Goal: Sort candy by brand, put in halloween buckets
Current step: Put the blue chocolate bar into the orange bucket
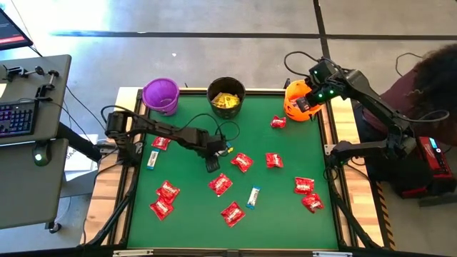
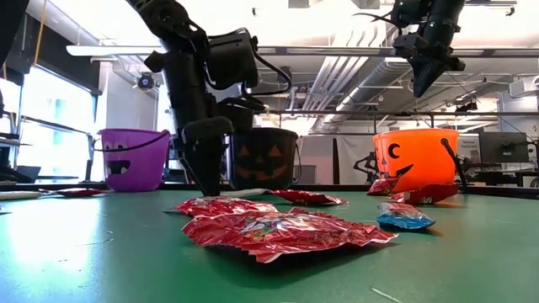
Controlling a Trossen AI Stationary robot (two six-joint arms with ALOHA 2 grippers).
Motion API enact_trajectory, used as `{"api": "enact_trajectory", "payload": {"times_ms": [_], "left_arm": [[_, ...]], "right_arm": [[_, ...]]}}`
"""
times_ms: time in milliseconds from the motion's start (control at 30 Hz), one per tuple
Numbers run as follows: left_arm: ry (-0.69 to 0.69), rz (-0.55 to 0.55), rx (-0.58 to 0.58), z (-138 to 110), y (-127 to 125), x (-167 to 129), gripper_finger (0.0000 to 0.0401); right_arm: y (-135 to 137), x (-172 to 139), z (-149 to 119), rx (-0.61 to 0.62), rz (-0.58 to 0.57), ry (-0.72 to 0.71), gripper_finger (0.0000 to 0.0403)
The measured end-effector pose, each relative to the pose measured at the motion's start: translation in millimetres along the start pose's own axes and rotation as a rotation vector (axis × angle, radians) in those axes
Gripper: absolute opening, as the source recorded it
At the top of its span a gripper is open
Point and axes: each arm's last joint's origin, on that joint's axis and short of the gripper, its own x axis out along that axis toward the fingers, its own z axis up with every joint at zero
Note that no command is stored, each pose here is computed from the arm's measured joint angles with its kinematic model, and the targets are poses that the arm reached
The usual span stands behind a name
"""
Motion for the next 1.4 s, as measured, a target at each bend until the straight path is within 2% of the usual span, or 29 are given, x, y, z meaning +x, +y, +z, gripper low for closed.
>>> {"api": "enact_trajectory", "payload": {"times_ms": [233, 300, 500, 767, 900, 1067, 1267, 1400], "left_arm": [[-0.003, -0.010, 0.016, 1, 0, 1, 0.0027], [-0.003, -0.010, 0.017, 1, 0, 1, 0.0007], [-0.008, -0.021, 0.045, 4, -1, -2, 0.0001], [-0.081, -0.021, 0.043, 9, -1, -17, 0.0000], [-0.092, -0.009, 0.117, 9, -5, -18, 0.0014], [-0.130, -0.006, 0.190, 9, -13, -19, 0.0072], [-0.147, 0.084, 0.200, 8, -15, -19, 0.0153], [-0.164, 0.155, 0.212, 7, -16, -20, 0.0180]], "right_arm": [[0, 0, 1, -0.004, 0.003, -0.012, 0.0000], [0, 0, 1, -0.004, 0.003, -0.011, 0.0000], [0, 0, 1, -0.019, 0.004, -0.011, 0.0000], [0, 0, 1, -0.027, 0.005, -0.015, 0.0000], [0, 0, 2, -0.030, 0.006, -0.021, 0.0000], [1, 0, 2, -0.030, 0.011, -0.022, 0.0000], [1, 0, 2, -0.031, 0.011, -0.023, 0.0000], [1, 0, 3, -0.038, 0.012, -0.029, 0.0000]]}}
